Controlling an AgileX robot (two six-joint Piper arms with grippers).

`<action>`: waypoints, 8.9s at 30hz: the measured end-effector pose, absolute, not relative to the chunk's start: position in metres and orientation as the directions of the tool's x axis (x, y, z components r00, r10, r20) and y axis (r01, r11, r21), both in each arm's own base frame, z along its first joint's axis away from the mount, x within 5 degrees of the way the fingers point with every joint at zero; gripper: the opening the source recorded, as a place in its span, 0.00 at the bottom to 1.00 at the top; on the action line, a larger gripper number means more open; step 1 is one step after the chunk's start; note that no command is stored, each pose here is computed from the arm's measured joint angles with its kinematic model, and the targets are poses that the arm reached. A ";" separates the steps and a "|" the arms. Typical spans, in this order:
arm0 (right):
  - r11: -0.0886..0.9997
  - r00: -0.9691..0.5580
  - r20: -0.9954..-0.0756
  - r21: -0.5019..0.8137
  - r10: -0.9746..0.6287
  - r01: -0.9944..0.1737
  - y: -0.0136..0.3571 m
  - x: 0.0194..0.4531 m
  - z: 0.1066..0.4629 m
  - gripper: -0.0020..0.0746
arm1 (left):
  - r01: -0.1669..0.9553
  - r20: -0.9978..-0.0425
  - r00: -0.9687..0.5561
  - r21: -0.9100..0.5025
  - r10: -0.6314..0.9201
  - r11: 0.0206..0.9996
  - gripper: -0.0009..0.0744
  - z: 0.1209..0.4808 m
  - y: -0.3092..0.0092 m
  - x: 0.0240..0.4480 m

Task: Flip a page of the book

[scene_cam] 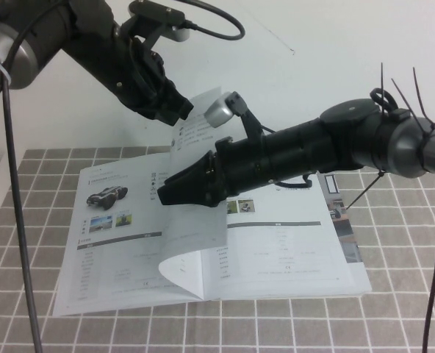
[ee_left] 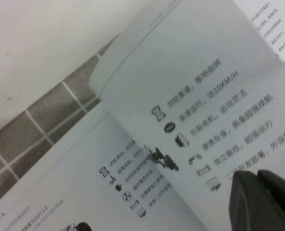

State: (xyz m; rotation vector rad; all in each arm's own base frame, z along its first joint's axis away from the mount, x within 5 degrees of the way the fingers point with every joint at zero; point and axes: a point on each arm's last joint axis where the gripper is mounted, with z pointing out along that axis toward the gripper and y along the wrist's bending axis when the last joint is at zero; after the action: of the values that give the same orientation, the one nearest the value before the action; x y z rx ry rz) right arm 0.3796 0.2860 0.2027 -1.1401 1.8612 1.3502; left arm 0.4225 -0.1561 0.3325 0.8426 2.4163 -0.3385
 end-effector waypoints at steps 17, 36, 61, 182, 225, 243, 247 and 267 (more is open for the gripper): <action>0.135 -0.410 -0.814 0.390 -0.412 -0.911 0.308 0.367 0.198 0.40 | 0.707 -0.705 -0.532 -0.064 0.469 0.705 0.01 0.343 -0.168 0.427; 0.082 -0.390 -0.799 0.398 -0.457 -0.914 0.316 0.356 0.195 0.39 | 0.854 -0.789 -0.335 -0.025 0.515 0.519 0.01 0.303 -0.191 0.450; 0.050 -0.387 -0.774 0.420 -0.502 -0.906 0.319 0.348 0.186 0.39 | 0.803 -0.678 -0.476 -0.075 0.561 0.591 0.01 0.279 -0.157 0.462; 0.889 -0.205 -0.920 -0.235 -0.333 -0.393 0.018 0.042 0.344 0.02 | 0.329 -0.995 -0.084 0.030 0.061 0.944 0.01 0.333 -0.026 0.007; 0.877 -0.408 -0.809 -0.252 -0.423 -0.410 0.019 0.066 0.157 0.02 | 0.126 -0.955 -0.256 0.121 0.150 0.985 0.01 0.176 -0.007 0.053; 0.881 -0.407 -0.815 -0.245 -0.413 -0.404 0.019 0.067 0.157 0.02 | 0.116 -0.948 -0.257 0.164 0.189 0.980 0.01 0.176 -0.005 0.053; 0.881 -0.407 -0.815 -0.245 -0.413 -0.404 0.019 0.067 0.157 0.02 | 0.116 -0.948 -0.257 0.164 0.189 0.980 0.01 0.176 -0.005 0.053; 0.927 -0.224 -0.914 -0.280 -0.337 -0.252 0.010 0.052 0.171 0.02 | 0.117 -0.946 -0.257 0.173 0.198 0.978 0.01 0.176 -0.005 0.052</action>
State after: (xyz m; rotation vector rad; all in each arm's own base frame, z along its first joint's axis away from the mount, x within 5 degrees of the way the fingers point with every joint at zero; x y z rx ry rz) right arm 0.0520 0.0099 0.1714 -0.4375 1.8165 -0.0834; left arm 0.0525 -0.0048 0.1757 0.2304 1.8351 0.0783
